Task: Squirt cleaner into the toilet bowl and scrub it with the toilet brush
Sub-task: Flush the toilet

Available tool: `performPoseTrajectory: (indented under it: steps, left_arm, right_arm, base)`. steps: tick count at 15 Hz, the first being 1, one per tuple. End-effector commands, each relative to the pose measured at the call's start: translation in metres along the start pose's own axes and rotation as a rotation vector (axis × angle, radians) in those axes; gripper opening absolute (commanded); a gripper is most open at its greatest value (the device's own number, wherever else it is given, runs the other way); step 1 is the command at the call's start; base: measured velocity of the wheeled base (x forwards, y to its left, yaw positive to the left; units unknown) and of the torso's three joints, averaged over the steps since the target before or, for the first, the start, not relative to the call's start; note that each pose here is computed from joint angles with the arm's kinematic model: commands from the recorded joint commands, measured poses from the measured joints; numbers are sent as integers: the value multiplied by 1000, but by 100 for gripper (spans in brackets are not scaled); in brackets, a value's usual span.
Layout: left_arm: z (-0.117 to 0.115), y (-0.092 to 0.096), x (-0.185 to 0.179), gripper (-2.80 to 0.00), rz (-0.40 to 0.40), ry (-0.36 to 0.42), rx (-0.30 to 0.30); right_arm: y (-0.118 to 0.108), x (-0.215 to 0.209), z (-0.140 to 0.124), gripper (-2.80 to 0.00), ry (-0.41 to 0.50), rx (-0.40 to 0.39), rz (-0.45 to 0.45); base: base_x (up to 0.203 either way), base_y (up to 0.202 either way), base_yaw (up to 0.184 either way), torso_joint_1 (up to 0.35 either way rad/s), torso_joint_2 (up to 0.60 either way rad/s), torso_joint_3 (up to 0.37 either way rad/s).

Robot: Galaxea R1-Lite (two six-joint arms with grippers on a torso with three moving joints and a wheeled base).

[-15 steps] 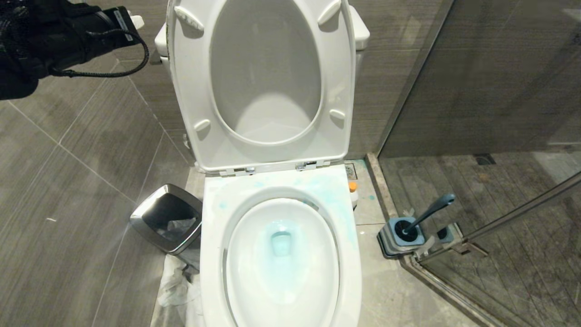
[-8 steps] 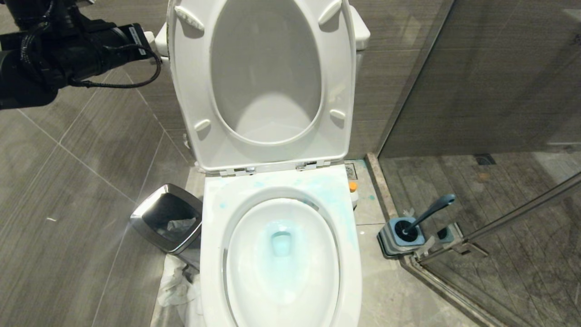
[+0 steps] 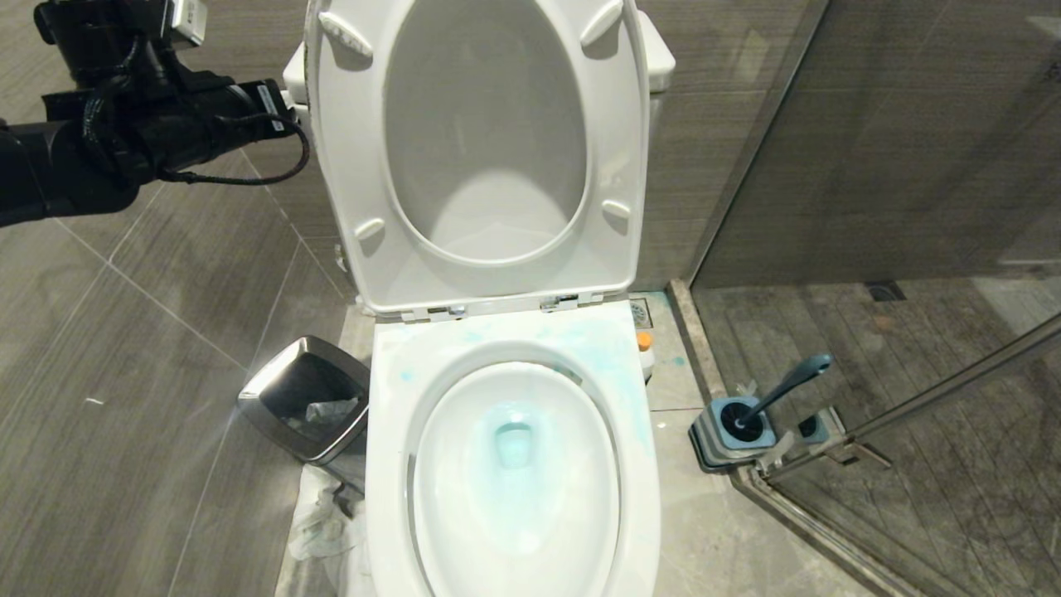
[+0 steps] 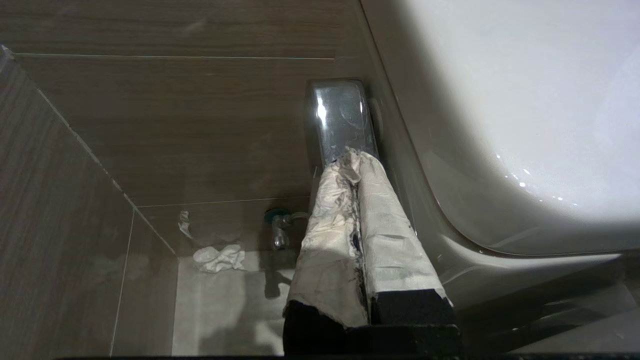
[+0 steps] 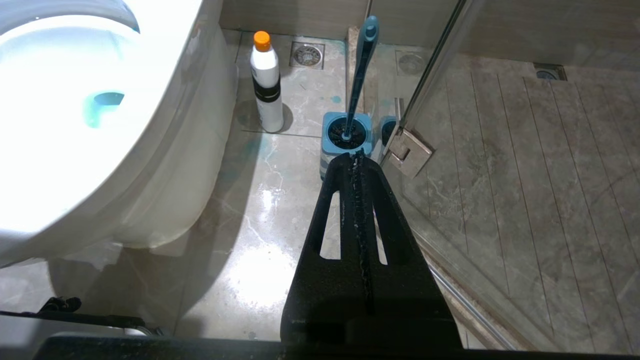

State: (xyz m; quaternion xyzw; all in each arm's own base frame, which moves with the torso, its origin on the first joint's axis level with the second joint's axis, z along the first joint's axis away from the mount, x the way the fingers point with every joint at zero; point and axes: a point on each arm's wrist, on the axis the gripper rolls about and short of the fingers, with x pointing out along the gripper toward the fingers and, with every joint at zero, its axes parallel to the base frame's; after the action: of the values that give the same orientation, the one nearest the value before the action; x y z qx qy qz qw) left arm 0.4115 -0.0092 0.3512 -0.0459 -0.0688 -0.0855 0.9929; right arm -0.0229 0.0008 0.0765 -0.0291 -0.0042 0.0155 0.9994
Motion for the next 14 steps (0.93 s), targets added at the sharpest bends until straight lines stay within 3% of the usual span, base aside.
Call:
performPoseTrajectory:
  steps: [1,4,14]
  left_arm:
    - [-13,2,7,-280,7,38,-4]
    - [-27,4,12,-280,5,97,56]
    - [-53,0,23,-280,-30,196,91]
  right_arm:
    - [0,0,0,-280,1,0,1]
    - [0,0,0,-280,1,-1,1]
    - [0,0,0,-280,1,0,1]
  base:
    - [0,0,0,0,0,0]
    - [0,0,0,0,0,0]
    - [0,0,0,0,0,0]
